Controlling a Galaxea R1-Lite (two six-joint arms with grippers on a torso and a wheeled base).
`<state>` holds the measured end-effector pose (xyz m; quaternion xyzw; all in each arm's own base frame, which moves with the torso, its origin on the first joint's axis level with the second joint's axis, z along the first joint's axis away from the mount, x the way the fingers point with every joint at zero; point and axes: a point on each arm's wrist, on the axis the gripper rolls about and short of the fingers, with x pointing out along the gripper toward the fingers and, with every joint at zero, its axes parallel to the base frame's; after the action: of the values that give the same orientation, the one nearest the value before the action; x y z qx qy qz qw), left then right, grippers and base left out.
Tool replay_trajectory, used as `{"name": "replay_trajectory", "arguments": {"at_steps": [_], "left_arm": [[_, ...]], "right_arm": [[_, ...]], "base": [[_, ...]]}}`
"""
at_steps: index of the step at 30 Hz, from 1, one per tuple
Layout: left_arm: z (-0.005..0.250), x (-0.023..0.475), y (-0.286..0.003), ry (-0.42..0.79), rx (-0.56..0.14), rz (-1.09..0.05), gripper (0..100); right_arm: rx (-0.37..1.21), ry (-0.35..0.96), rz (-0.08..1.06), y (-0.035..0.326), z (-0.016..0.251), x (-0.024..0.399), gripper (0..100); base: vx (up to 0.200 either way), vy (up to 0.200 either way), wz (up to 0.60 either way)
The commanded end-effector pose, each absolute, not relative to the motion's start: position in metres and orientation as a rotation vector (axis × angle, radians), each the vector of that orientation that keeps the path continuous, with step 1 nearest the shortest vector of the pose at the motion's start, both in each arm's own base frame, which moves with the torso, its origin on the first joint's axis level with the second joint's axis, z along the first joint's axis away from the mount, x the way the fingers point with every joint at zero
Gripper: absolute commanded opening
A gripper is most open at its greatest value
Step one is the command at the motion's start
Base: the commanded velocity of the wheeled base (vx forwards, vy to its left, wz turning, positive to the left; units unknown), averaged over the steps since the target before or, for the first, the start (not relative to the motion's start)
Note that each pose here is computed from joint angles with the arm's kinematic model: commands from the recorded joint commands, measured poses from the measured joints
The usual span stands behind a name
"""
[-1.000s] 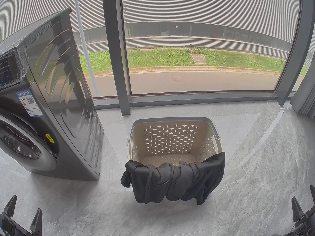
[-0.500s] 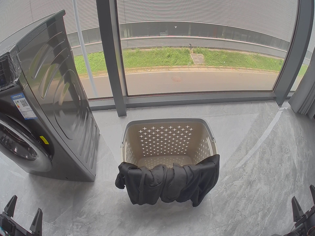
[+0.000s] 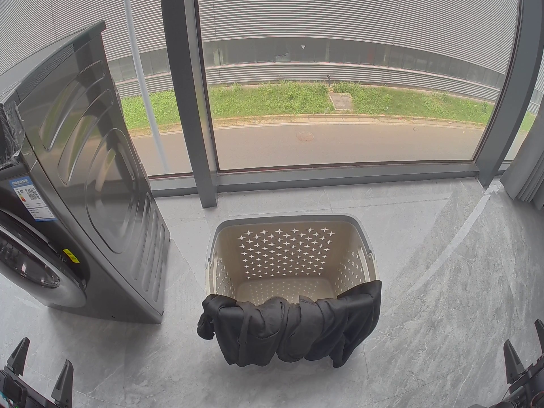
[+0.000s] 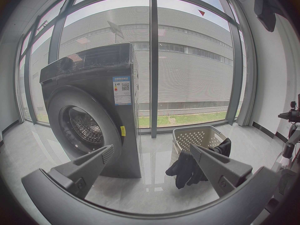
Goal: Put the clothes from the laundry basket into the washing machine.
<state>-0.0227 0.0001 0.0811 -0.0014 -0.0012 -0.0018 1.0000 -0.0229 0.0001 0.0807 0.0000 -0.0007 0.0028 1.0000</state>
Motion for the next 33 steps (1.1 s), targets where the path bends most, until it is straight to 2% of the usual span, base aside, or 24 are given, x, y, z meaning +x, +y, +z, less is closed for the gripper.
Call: {"name": "replay_trajectory", "arguments": {"at_steps": [1, 5, 11, 17, 29, 33], "left_arm": [[0.0758, -0.0228, 0.0001, -0.003, -0.003, -0.003, 100], [0.0758, -0.0228, 0.0001, -0.003, -0.003, -0.003, 100], [0.0758, -0.0228, 0.0001, -0.003, -0.005, -0.003, 100], [0.0758, -0.0228, 0.0001, -0.003, -0.005, -0.003, 100], [0.0758, -0.0228, 0.0001, -0.003, -0.002, -0.003, 100], [0.0758, -0.0228, 0.0001, -0.003, -0.003, -0.003, 100]], "right_arm": [[0.0, 0.003, 0.006, 0.0001, 0.0755, -0.0226, 100], [0.0, 0.003, 0.006, 0.0001, 0.0755, -0.0226, 100], [0.0, 0.003, 0.006, 0.0001, 0.0755, -0.0226, 100], [0.0, 0.003, 0.006, 0.0001, 0.0755, -0.0226, 100], [0.0, 0.003, 0.005, 0.0001, 0.0755, -0.0226, 100], [0.0, 0.003, 0.006, 0.0001, 0.0755, -0.0226, 100]], "base": [[0.2, 0.0, 0.0], [0.2, 0.0, 0.0], [0.0, 0.0, 0.0], [0.2, 0.0, 0.0], [0.0, 0.0, 0.0], [0.0, -0.2, 0.0]]}}
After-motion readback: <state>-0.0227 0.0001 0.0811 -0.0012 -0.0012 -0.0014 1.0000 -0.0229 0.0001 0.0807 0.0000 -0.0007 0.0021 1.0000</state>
